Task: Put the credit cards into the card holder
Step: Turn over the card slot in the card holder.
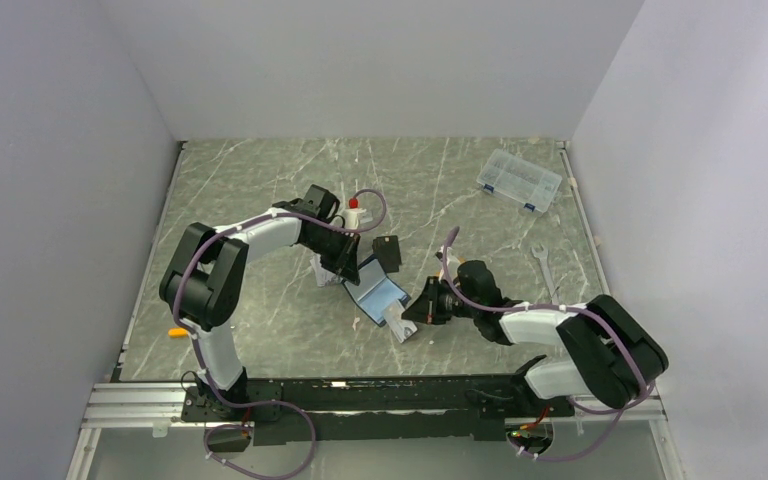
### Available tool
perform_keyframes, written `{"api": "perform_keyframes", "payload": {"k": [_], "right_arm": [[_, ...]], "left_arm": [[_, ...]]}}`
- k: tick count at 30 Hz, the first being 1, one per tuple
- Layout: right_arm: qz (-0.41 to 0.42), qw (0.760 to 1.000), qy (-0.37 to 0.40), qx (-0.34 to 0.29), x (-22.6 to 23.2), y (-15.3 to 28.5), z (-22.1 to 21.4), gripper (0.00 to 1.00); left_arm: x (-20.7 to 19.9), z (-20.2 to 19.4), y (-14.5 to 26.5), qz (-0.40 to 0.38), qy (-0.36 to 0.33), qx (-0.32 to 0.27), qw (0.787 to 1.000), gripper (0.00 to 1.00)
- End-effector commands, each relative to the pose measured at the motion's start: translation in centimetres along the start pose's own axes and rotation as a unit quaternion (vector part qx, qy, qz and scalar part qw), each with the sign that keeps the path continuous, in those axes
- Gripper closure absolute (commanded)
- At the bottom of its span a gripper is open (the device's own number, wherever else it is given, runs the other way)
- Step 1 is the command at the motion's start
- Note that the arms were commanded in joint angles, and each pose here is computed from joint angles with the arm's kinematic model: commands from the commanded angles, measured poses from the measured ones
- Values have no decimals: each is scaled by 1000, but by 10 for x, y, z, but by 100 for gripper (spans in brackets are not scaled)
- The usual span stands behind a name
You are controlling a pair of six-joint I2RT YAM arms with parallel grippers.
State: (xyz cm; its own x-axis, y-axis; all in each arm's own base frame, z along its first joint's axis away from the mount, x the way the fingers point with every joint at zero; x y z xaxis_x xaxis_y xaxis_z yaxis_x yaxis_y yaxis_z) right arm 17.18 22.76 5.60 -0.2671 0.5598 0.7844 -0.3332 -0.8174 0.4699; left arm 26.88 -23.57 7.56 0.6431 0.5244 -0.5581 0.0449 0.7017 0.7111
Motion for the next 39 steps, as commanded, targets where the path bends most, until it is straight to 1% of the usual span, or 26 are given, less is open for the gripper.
{"api": "perform_keyframes", "payload": {"k": [1, 16, 27, 39], "right_arm": [[-3, 1000, 11, -10, -2, 3, 3, 100], [1, 1000, 10, -13, -2, 11, 2, 100], [7, 1000, 7, -16, -1, 8, 3, 100], [24, 999, 4, -41, 4, 2, 15, 100]], "left_arm": [[-4, 3, 3, -12, -10, -9, 1000, 96], [-2, 2, 3, -5, -15, -7, 1000, 97], [-4, 2, 4, -6, -18, -7, 1000, 97], [-6, -1, 2, -9, -18, 1, 1000, 97]]}}
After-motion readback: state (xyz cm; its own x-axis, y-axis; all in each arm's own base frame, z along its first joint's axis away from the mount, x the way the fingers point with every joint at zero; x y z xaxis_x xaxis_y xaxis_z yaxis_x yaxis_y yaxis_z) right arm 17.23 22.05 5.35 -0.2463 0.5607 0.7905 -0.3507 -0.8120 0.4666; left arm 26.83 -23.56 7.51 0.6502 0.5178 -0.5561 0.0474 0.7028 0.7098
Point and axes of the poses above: each gripper's point midway between its finger pads, its own y axis back along the fingers, its own x axis along the line the jaws close on, z = x × y, the point moved 3 cm from there along y, back along the fingers, and after that the axes turned 4 degrees about -y, right-handed, at the moved point
